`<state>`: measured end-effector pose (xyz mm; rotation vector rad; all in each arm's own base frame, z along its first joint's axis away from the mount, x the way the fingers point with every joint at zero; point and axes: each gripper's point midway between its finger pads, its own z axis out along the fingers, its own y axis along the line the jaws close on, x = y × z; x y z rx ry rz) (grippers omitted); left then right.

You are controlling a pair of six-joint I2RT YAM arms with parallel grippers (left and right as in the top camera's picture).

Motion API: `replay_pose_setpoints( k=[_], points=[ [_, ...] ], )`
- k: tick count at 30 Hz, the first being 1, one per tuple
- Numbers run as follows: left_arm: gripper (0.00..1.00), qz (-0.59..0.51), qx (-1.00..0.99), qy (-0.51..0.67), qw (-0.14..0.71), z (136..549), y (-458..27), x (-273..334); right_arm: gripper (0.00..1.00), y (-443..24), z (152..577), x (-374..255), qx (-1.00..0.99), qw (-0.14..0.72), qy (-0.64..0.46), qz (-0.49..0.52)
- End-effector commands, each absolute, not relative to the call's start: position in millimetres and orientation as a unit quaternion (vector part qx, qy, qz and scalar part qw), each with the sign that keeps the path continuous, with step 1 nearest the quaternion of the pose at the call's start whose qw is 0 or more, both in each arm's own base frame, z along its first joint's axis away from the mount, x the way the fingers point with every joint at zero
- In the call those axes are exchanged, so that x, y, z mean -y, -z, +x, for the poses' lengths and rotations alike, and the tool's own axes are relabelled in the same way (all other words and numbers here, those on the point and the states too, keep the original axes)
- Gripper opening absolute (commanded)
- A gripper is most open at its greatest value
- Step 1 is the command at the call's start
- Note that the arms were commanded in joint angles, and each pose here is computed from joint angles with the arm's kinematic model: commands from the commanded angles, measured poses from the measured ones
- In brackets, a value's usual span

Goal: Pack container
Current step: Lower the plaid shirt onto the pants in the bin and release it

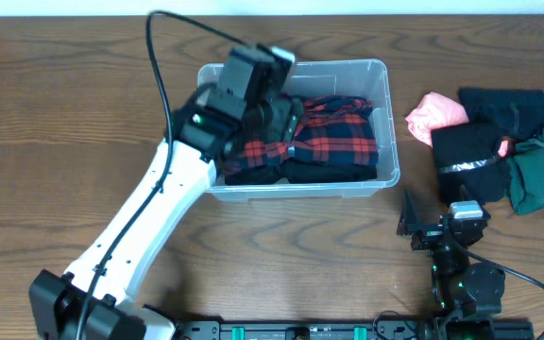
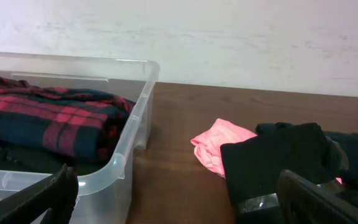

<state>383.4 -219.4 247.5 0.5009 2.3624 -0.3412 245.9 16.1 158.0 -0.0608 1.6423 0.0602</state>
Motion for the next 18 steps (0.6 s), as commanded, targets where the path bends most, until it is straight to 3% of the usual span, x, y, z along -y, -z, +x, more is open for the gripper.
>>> replay_pose_setpoints(
  k=[1,7,18],
  points=[
    [0.82,0.163,-0.912,0.124,0.357,396.5,-284.4,218.5,0.99,-157.2,246.0,-12.4,-0.732,0.681,-0.022,-0.020],
    [0.85,0.164,-0.944,0.084,0.275,400.8,-279.2,215.9,0.99,-157.2,246.0,-12.4,-0.732,0.681,-0.022,-0.020],
    [1.00,0.153,-0.977,0.091,0.113,387.8,-194.0,232.3,0.99,-157.2,246.0,-12.4,-0.732,0.681,-0.022,-0.020]
  ],
)
